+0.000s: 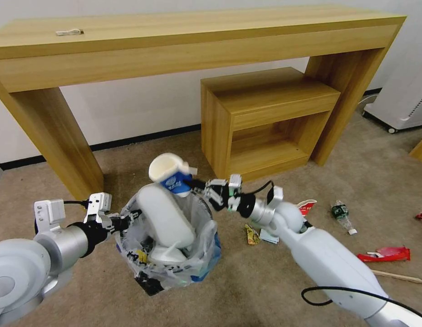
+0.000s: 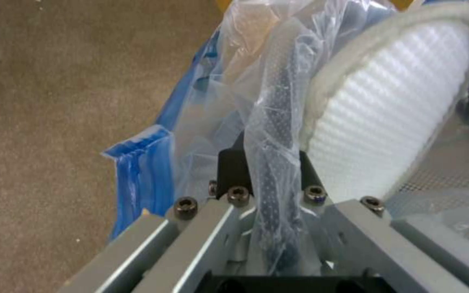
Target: Pick up the trash bin and place the garbage on the floor into it.
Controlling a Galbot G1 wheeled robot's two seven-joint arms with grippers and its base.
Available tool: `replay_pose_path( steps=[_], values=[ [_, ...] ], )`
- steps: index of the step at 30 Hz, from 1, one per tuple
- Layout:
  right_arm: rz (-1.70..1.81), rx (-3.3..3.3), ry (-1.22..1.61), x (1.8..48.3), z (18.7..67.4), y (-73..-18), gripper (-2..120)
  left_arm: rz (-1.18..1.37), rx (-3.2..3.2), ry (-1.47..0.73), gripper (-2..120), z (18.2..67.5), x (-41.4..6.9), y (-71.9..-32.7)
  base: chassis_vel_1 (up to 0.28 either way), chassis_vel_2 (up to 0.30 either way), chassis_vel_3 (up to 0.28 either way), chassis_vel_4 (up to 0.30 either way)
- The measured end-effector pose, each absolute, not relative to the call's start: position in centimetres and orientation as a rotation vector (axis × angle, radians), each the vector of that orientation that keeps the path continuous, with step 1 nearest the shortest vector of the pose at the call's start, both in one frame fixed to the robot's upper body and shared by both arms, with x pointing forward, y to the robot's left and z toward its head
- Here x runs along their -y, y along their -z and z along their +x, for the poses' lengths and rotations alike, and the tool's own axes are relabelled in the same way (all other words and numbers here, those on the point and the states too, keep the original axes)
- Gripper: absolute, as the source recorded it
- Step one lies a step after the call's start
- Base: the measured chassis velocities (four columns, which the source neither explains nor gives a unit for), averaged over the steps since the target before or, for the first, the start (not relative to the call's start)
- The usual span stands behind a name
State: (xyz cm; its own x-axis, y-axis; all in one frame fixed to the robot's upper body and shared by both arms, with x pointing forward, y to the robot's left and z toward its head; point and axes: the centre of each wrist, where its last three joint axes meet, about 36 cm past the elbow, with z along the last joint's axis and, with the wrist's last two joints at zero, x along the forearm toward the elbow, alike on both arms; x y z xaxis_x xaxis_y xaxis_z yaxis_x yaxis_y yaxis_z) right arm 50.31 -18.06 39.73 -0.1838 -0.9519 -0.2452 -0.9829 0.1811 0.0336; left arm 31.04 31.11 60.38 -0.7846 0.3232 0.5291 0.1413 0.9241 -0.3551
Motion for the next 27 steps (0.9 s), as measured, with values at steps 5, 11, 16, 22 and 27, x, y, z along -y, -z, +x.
replay_pose_path(
  steps=[5,11,16,22,27],
  values=[
    [-1.906,-2.278,-0.263,18.2,50.1,-39.4,0,-0.328,2.477,-0.387,1,31.0,-31.1,-60.4,0.0,0.0,0.0,0.0],
    [-1.891,-2.263,-0.255,18.6,50.5,-40.2,0,-0.323,2.478,-0.379,1,31.1,-31.3,-60.1,0.0,0.0,0.0,0.0],
    [-1.875,-2.227,-0.278,18.6,50.8,-41.2,0,-0.303,2.476,-0.379,1,31.4,-31.6,-59.8,0.0,0.0,0.0,0.0],
    [-1.863,-2.157,-0.358,18.3,51.0,-43.1,0,-0.289,2.471,-0.376,1,31.5,-31.7,-59.5,0.0,0.0,0.0,0.0],
    [-1.856,-2.124,-0.4,18.1,51.2,-44.2,0,-0.276,2.468,-0.373,1,31.5,-31.8,-59.3,0.0,0.0,0.0,0.0]
  ],
)
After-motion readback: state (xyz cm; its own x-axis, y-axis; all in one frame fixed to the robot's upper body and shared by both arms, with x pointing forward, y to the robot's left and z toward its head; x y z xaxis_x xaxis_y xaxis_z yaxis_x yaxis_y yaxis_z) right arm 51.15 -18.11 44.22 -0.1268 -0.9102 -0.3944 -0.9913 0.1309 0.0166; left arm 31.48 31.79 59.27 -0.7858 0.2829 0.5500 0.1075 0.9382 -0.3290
